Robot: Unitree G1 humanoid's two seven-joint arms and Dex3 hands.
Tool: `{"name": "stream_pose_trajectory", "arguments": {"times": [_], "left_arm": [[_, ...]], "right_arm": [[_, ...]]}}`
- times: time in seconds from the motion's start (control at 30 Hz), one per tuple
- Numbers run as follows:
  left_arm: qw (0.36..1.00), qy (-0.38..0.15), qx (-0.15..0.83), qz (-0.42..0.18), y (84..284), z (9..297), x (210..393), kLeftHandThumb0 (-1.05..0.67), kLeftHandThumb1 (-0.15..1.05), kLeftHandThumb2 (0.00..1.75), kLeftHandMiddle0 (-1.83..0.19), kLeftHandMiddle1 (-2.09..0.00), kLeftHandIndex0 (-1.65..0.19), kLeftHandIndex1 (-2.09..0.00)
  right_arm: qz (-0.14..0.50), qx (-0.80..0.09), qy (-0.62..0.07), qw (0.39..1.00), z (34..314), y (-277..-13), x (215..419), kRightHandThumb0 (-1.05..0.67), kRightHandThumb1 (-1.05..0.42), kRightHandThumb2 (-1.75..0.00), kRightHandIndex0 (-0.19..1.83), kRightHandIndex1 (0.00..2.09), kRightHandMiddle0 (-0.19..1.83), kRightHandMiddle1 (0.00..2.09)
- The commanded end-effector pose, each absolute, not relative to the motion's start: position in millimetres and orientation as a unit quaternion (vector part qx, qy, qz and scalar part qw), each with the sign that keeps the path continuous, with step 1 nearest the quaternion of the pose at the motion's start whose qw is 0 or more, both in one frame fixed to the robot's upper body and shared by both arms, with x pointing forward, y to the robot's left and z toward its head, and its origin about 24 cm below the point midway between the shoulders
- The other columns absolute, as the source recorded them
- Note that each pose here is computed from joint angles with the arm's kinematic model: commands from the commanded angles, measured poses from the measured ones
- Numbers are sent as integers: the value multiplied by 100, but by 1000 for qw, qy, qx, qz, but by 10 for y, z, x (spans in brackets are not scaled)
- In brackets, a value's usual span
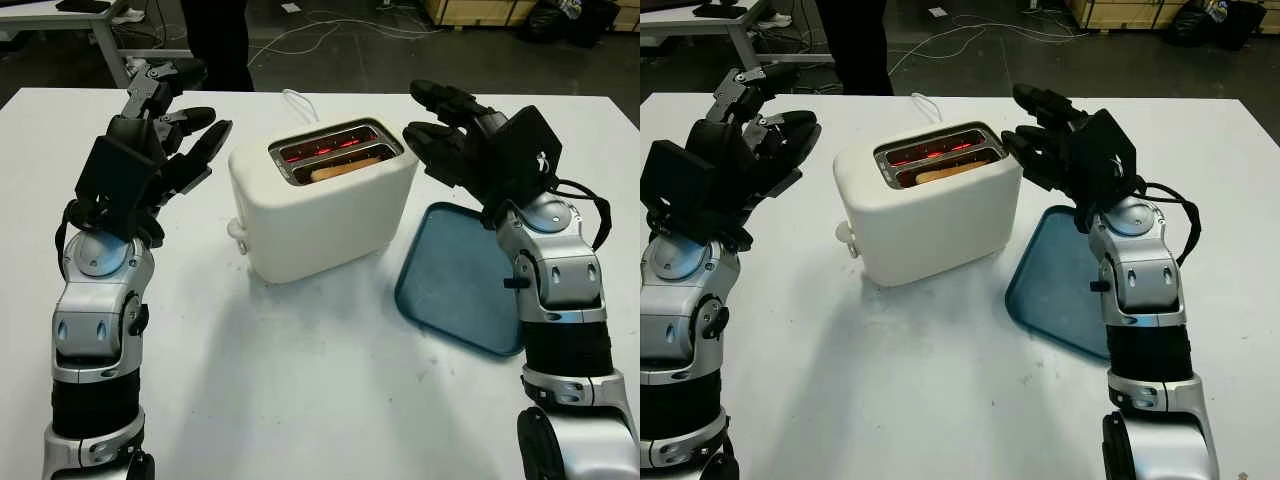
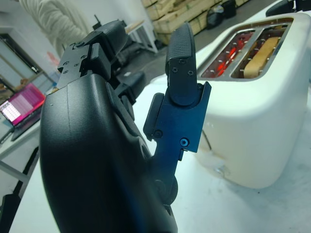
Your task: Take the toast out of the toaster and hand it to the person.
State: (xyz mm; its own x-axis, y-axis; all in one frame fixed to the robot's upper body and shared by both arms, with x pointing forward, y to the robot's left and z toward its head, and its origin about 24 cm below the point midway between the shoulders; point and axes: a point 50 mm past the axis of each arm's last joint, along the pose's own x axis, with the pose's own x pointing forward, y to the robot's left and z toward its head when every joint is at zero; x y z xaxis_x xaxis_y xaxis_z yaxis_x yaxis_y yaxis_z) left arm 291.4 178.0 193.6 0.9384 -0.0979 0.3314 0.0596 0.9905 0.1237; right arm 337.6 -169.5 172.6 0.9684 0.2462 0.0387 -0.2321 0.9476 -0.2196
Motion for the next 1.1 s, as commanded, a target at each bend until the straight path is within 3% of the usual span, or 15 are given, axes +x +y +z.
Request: {"name": "stream_pose_trajectory", "arguments": {"times": [0.0,0.2,1.07], "left_arm": [[980,-184,64,-41,1794,1977,2916,-52,92,50,0,-106,-5,-87],[980,-180,65,-47,1800,1969,2925,-58,92,59,0,-107,-4,-90],[979,-186,63,-46,1801,1977,2922,-53,92,49,0,-107,0,-96]], "right_arm": [[122,-113,-40,985,1757,-1704,3364,-44,-92,-39,6,62,34,1],[122,-101,-38,987,1753,-1705,3363,-43,-92,-39,5,63,34,1],[125,-93,-38,987,1730,-1687,3372,-44,-92,-36,2,68,37,2]]}}
